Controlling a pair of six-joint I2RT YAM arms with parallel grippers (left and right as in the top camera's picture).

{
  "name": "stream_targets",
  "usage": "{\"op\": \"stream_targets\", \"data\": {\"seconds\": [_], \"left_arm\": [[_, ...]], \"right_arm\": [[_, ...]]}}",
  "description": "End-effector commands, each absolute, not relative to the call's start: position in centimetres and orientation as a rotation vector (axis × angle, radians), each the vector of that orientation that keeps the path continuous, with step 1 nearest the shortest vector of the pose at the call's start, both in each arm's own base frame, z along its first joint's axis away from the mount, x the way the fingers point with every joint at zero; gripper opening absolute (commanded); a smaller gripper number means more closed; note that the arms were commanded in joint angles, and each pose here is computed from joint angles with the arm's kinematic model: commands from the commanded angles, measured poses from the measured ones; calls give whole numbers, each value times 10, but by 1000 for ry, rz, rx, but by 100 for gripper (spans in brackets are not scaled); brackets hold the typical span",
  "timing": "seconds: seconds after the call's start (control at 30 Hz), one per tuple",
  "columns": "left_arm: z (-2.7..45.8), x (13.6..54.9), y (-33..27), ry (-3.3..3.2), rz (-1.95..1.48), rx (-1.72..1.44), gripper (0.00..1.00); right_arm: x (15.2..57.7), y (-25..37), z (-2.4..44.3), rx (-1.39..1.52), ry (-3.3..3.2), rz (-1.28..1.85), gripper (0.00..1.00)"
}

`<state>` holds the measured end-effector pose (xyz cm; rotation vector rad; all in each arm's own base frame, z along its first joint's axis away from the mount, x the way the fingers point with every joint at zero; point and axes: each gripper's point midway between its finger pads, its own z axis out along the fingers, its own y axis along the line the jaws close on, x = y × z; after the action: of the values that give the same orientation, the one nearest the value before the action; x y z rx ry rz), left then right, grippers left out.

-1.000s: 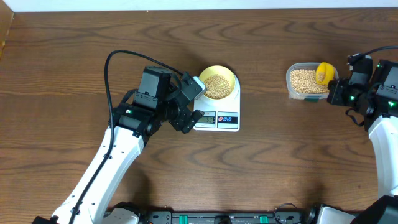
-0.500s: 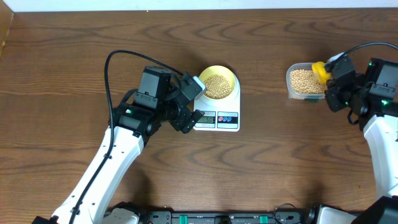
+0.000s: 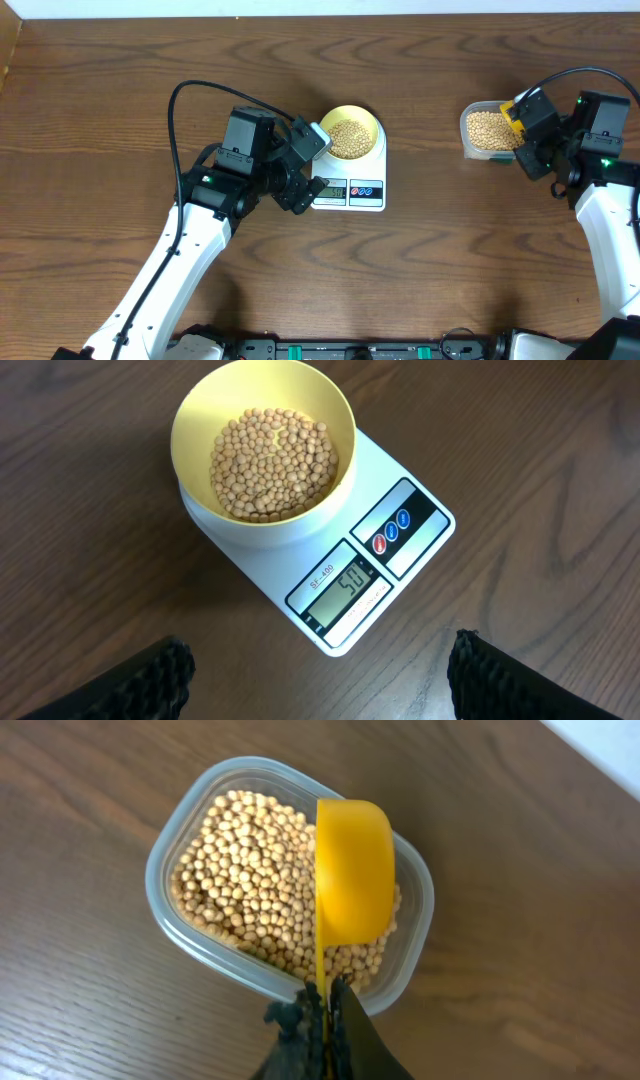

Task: Scoop item into bowl and weigh 50g on scale
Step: 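Open the right gripper and release the yellow scoop into the tub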

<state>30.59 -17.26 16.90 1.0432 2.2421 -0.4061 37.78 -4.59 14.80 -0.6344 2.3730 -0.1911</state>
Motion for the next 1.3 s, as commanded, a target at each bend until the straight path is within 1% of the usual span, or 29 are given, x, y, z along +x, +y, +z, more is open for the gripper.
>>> {"op": "stream_targets", "data": {"seconds": [0.0, 0.03, 0.07, 0.17, 0.23, 0.37, 0.47, 0.67, 0.83, 0.87, 0.93, 0.97, 1.0, 1.03, 1.13, 1.17, 1.2, 1.23, 1.27], "left_arm": [[169, 305, -170, 2235, -397, 1052, 84], [169, 305, -170, 2235, -397, 1052, 84], [169, 305, -170, 2235, -397, 1052, 84], [169, 305, -170, 2235, -397, 1052, 84], [169, 305, -170, 2235, -397, 1052, 84], [169, 305, -170, 2236, -397, 1051, 84], [169, 305, -170, 2235, -397, 1052, 84], [169, 305, -170, 2235, -397, 1052, 84], [169, 305, -170, 2235, -397, 1052, 84], [169, 305, -170, 2235, -397, 1052, 84], [169, 305, -170, 2236, -397, 1051, 84], [169, 305, -170, 2235, -397, 1052, 84], [169, 305, -170, 2235, -397, 1052, 84], [169, 305, -170, 2235, -397, 1052, 84], [169, 305, -170, 2235, -397, 1052, 84], [169, 305, -170, 2235, -397, 1052, 84], [169, 305, -170, 2235, -397, 1052, 84], [169, 305, -170, 2235, -397, 1052, 84], [169, 305, -170, 2235, -397, 1052, 84]], "right_arm": [[379, -47, 159, -212, 2414, -62, 1], [378, -47, 159, -98, 2424, -18, 1], [378, -46, 158, 92, 2427, 65, 1], [379, -42, 160, 387, 2398, 210, 1], [380, -42, 160, 502, 2381, 252, 1], [380, -44, 156, 564, 2380, 252, 1], [380, -50, 143, 600, 2405, 214, 1], [383, -39, 117, 772, 2444, 351, 1], [383, -37, 115, 792, 2448, 369, 1], [382, -38, 114, 793, 2449, 368, 3], [382, -38, 114, 795, 2449, 367, 20], [382, -38, 114, 795, 2449, 368, 34], [382, -38, 114, 795, 2449, 367, 46], [382, -39, 114, 796, 2449, 366, 56], [382, -40, 114, 802, 2448, 365, 73], [382, -40, 115, 795, 2449, 363, 81], [381, -40, 115, 769, 2454, 356, 93], [381, -40, 117, 728, 2460, 344, 99], [381, -40, 117, 707, 2464, 336, 99]]}}
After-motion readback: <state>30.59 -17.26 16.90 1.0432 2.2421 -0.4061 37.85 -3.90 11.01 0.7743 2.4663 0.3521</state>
